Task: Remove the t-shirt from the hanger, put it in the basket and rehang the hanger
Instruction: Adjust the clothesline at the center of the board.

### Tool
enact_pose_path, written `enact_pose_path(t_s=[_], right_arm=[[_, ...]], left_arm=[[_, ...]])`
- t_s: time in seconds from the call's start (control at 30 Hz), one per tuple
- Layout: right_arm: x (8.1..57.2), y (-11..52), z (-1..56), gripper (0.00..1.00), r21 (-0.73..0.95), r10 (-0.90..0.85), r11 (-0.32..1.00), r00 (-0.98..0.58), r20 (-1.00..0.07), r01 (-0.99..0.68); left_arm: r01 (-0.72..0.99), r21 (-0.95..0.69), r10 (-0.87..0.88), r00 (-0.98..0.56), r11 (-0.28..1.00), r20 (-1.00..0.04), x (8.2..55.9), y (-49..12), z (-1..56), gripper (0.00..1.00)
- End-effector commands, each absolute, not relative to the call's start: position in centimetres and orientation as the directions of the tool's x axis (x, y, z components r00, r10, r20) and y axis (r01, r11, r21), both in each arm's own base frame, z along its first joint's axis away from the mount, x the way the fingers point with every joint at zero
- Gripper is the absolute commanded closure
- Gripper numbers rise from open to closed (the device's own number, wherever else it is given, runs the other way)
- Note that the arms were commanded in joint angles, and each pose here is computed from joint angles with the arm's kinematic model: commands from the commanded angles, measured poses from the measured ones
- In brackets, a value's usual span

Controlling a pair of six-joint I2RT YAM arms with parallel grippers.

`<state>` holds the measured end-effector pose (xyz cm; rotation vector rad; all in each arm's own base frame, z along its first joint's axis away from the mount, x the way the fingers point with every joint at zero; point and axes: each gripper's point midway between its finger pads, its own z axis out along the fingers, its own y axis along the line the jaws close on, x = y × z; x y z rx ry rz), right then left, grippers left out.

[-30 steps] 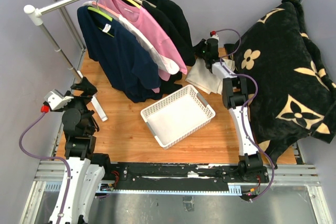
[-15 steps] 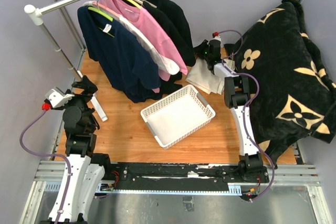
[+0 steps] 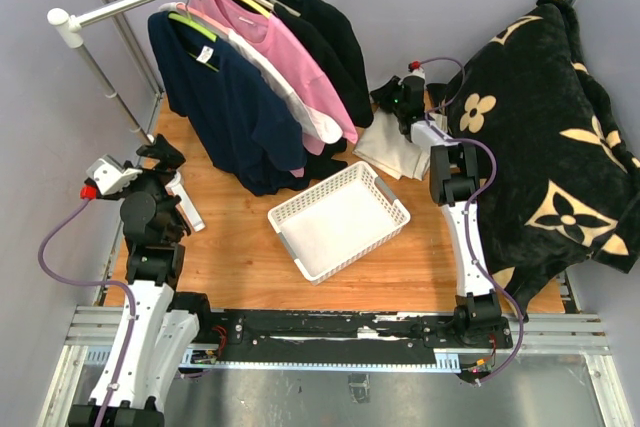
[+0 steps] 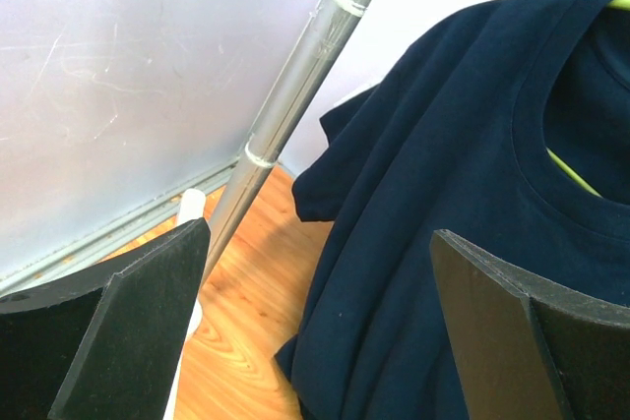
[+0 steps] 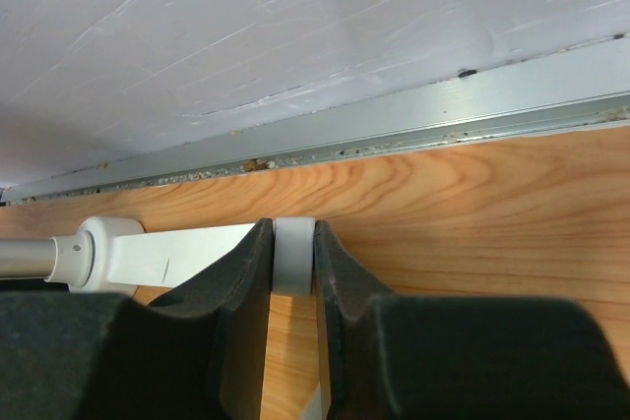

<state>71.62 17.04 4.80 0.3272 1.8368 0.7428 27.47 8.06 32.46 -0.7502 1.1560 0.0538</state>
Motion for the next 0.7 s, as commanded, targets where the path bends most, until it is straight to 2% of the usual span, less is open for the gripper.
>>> enact_pose_path(t_s=[0.0,0.43,0.67], right_arm=[[72.1,10.5,3.6,0.99,0.621,0.582,0.784,-0.358,-0.730,0.009],[72.5,10.4,3.5,0.99,0.636,0.588,0.772,-0.365,-0.722,-0.014],[72.5,10.8,3.7,0.99,0.644,0.589,0.764,-0.370,-0.719,-0.034]], left_arm=[[-0.402,-0.534,-0.305,0.507,0.744,-0.806,27.0,8.8,35.3,0.00],[-0.448,-0.488,-0.211,0.537,0.749,-0.817,27.9,9.8,36.3,0.00],[-0.514,-0.439,-0.176,0.481,0.737,-0.859,29.8,10.3,36.5,0.00]])
